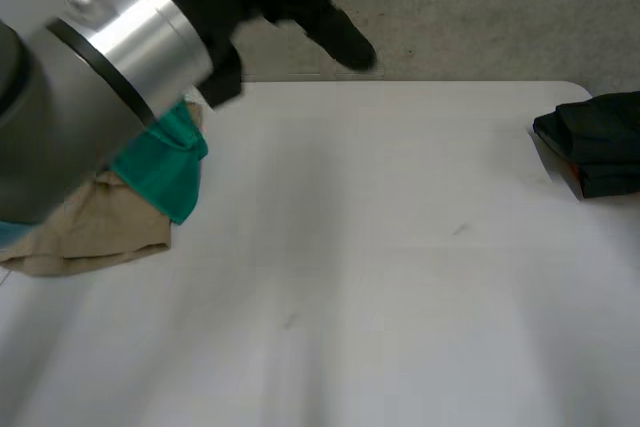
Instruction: Fold the laundry.
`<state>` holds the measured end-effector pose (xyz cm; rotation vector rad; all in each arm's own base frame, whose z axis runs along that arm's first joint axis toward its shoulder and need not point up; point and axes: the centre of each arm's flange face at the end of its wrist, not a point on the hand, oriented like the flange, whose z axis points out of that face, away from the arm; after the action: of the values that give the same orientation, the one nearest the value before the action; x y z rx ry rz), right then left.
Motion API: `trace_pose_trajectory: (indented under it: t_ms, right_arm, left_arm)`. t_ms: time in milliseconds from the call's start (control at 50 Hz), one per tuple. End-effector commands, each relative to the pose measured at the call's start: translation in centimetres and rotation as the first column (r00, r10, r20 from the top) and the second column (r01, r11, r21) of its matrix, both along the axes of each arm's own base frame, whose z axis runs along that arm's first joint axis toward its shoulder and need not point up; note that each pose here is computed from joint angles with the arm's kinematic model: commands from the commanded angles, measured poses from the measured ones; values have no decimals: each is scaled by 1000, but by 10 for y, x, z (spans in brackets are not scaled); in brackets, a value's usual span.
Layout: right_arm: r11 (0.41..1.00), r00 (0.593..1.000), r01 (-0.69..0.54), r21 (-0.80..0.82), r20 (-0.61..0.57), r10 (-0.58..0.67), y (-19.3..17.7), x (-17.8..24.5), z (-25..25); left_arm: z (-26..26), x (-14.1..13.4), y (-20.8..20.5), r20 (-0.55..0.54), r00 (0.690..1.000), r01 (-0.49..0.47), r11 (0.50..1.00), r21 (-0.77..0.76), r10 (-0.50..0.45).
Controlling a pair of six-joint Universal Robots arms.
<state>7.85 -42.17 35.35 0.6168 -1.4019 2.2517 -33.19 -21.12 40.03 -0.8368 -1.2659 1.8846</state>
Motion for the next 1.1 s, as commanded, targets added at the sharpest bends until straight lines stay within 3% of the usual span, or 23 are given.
trace_pose_trajectory:
  t_ms: [20, 40, 60, 120, 140, 220, 280, 380, 520, 680, 800, 920, 1000, 1020, 1080, 1100]
  right_arm:
    - [892, 898, -438, 111, 11, 439, 85, 109, -39]
    - [875, 883, -467, 129, 11, 470, 95, 119, -46]
    - [836, 851, -517, 180, 9, 525, 114, 137, -63]
    - [799, 824, -547, 250, -6, 566, 138, 154, -87]
    - [784, 814, -550, 290, -24, 580, 150, 161, -101]
    - [771, 816, -514, 377, -62, 574, 167, 166, -129]
    - [772, 828, -478, 419, -79, 555, 168, 164, -144]
    - [765, 852, -418, 491, -81, 517, 165, 159, -166]
    - [745, 856, -412, 525, -57, 514, 170, 155, -176]
    - [736, 856, -408, 540, -54, 514, 171, 155, -181]
    - [737, 857, -407, 540, -54, 512, 171, 155, -181]
    - [739, 858, -406, 537, -54, 511, 170, 155, -180]
    - [751, 866, -397, 527, -54, 496, 167, 154, -177]
    - [760, 878, -384, 524, -47, 476, 164, 152, -176]
    - [778, 904, -353, 520, -24, 426, 158, 147, -172]
    - [787, 920, -334, 520, -1, 391, 155, 144, -170]
  left_arm:
    - [-2, 66, -72, 30, 908, -416, 907, -69, 418]
    - [-5, 74, -81, 56, 883, -461, 883, -95, 467]
    - [-16, 90, -98, 120, 823, -539, 829, -149, 556]
    - [-46, 110, -127, 249, 716, -610, 758, -231, 652]
    - [-71, 124, -149, 338, 637, -635, 721, -278, 692]
    - [-128, 158, -192, 504, 468, -647, 670, -363, 725]
    - [-163, 166, -210, 572, 430, -632, 685, -363, 699]
    - [-226, 173, -234, 644, 496, -565, 780, -269, 582]
    - [-250, 187, -254, 637, 510, -570, 782, -253, 578]
    - [-238, 167, -256, 561, 546, -555, 770, -315, 623]
    - [-163, 142, -231, 385, 642, -574, 749, -331, 663]
    - [-100, 101, -186, 240, 767, -520, 795, -312, 596]
    - [-73, 55, -139, 162, 869, -415, 868, -273, 467]
    - [-66, 35, -118, 133, 907, -359, 899, -253, 399]
    - [-61, 7, -86, 94, 953, -265, 943, -203, 288]
    - [-66, -12, -67, 86, 974, -193, 969, -156, 208]
